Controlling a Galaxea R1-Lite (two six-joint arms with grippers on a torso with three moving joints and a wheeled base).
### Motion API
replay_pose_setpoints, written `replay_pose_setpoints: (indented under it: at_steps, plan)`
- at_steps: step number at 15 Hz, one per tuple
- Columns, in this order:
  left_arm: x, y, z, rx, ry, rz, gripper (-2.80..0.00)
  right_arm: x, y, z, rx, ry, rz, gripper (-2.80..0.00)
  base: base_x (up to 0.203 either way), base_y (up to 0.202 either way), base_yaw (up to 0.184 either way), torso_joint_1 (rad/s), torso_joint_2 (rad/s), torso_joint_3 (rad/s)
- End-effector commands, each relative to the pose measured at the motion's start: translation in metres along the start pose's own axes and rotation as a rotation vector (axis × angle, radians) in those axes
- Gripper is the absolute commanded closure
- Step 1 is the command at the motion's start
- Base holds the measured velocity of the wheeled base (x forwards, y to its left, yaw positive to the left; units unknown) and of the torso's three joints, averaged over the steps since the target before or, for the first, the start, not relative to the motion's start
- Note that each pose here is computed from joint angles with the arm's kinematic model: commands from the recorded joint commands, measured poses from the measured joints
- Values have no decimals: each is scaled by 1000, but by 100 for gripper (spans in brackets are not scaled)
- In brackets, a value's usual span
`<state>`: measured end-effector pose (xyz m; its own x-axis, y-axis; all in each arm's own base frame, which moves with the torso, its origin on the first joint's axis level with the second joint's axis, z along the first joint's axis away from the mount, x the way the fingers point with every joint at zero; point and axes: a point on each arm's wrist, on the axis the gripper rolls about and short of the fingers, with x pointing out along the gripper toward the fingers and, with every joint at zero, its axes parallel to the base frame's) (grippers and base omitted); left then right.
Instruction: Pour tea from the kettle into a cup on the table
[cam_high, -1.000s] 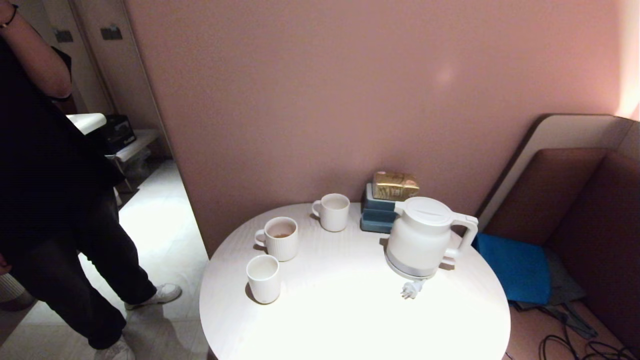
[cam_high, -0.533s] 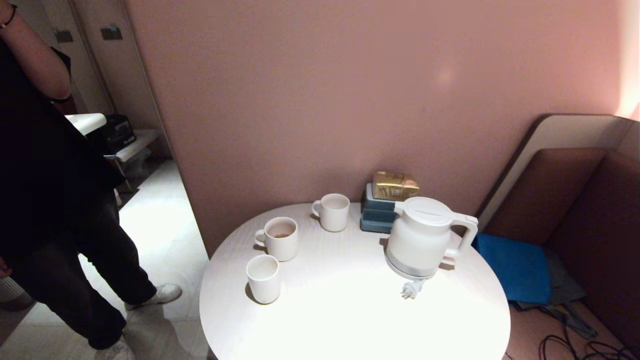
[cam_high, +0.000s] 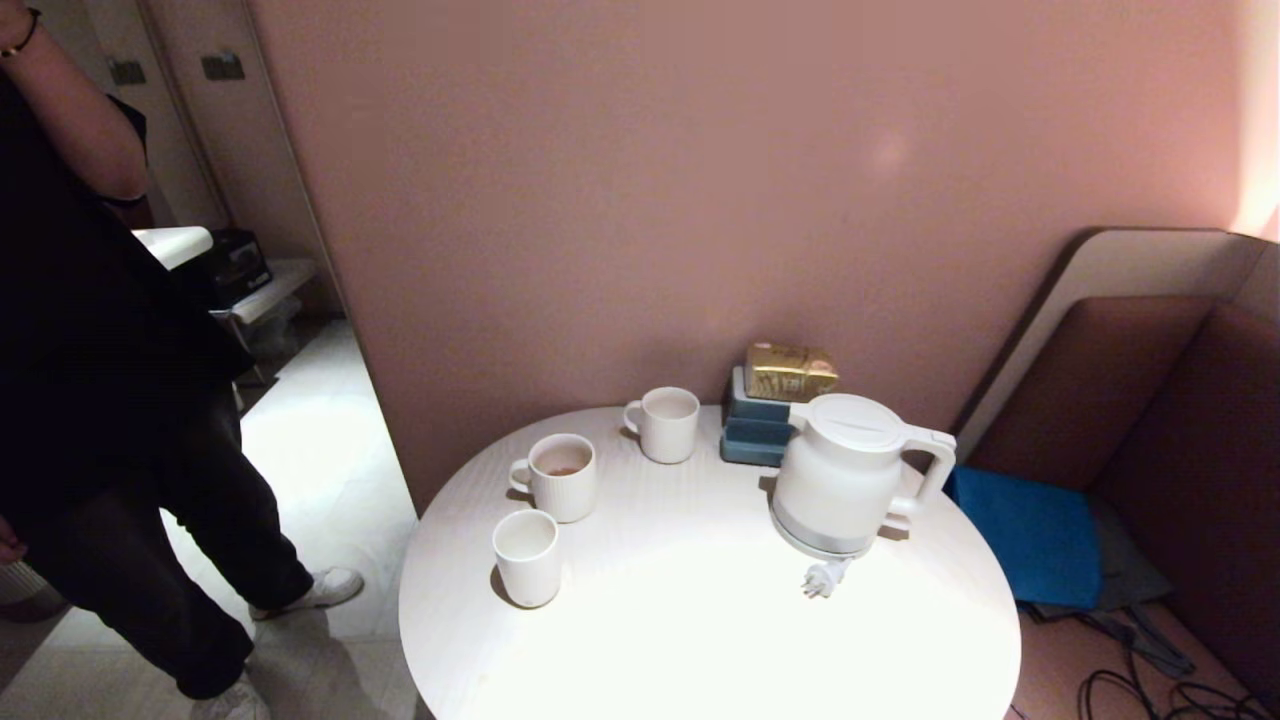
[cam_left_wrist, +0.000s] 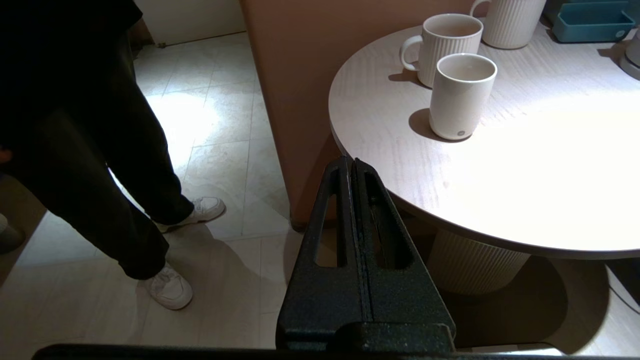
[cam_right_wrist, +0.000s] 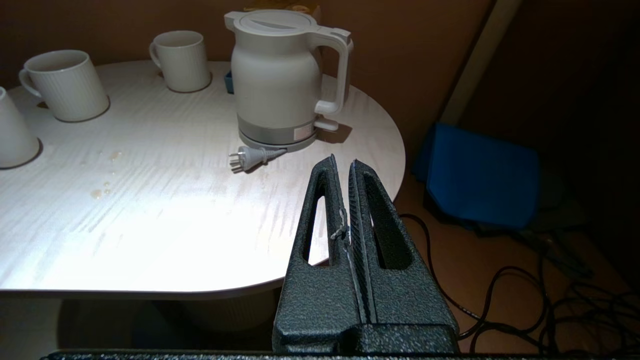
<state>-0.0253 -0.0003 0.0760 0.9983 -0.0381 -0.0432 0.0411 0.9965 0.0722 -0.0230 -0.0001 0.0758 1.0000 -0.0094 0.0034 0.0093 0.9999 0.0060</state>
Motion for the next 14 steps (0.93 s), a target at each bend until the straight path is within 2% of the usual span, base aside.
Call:
replay_pose_setpoints:
  at_steps: [1, 14]
  plan:
    - [0, 0, 0, 0, 1, 0, 0, 0, 0, 0, 0, 2, 0, 0, 0, 0, 0, 0, 0, 0]
    - [0, 0, 0, 0, 2, 0, 0, 0, 0, 0, 0, 1, 0, 0, 0, 0, 0, 0, 0, 0]
